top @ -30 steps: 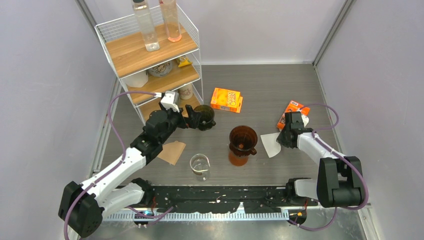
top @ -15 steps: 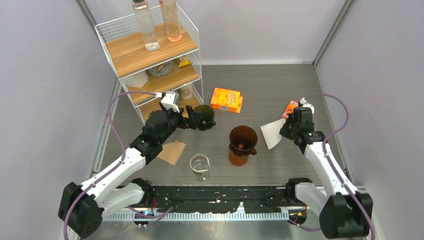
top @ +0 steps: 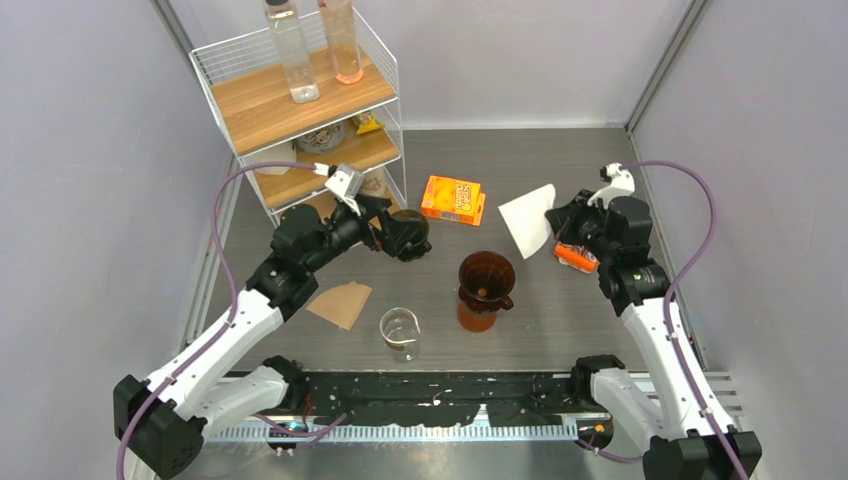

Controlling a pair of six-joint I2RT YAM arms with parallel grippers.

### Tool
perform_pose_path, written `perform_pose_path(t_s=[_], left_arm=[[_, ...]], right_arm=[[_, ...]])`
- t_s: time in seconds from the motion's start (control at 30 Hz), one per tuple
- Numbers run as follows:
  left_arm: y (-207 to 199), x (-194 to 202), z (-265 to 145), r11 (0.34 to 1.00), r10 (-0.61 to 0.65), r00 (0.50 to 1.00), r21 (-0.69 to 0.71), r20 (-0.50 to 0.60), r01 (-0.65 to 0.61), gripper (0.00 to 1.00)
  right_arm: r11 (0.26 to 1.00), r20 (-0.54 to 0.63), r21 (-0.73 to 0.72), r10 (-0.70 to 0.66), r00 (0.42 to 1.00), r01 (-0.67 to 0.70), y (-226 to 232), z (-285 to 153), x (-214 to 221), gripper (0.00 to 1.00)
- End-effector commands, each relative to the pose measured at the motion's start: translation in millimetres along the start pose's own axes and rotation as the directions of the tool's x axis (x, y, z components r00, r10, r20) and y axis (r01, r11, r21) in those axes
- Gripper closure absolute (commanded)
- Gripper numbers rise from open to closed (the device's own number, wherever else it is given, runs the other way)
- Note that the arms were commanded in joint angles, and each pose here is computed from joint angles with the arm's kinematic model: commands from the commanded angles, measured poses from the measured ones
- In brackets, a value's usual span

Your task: Place the coffee filter in the dripper

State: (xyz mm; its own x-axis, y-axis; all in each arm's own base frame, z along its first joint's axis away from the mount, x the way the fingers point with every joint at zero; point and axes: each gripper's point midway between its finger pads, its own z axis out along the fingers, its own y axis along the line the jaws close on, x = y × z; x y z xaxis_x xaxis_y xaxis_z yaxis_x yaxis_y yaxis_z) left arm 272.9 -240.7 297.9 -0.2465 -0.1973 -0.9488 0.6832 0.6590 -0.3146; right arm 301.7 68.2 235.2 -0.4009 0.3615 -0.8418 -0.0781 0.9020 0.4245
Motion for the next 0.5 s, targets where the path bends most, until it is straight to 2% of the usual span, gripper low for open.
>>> perform_pose_path(t_s=[0.0,0.1,0.17,0.47], left_arm=[[-48.8,-22.5,-0.1,0.969,0.034,0.999,0.245,-0.008,-0.031,0.01],[-61.0,-32.0,3.4,0.953,0.018,1.0,0.301,-0.016,-0.012,0.01],[-64.6,-37.9,7.0,0.949,0.01,1.0,0.314,-0.017,-0.004,0.01],[-63.6,-38.9,9.9,0.952,0.011,0.999,0.306,-0.036,0.001,0.01]], right_arm=[[0.941,0.17,-0.298,-0.11,0.979,0.158,83.6,-8.2,-58.4,0.95],[0.883,0.233,-0.364,-0.223,0.947,0.297,125.9,-10.9,-71.3,0.95],[0.85,0.265,-0.398,-0.252,0.931,0.344,147.5,-10.7,-77.1,0.95],[0.672,0.28,-0.61,-0.314,0.907,0.421,212.5,-25.8,-60.6,0.95]])
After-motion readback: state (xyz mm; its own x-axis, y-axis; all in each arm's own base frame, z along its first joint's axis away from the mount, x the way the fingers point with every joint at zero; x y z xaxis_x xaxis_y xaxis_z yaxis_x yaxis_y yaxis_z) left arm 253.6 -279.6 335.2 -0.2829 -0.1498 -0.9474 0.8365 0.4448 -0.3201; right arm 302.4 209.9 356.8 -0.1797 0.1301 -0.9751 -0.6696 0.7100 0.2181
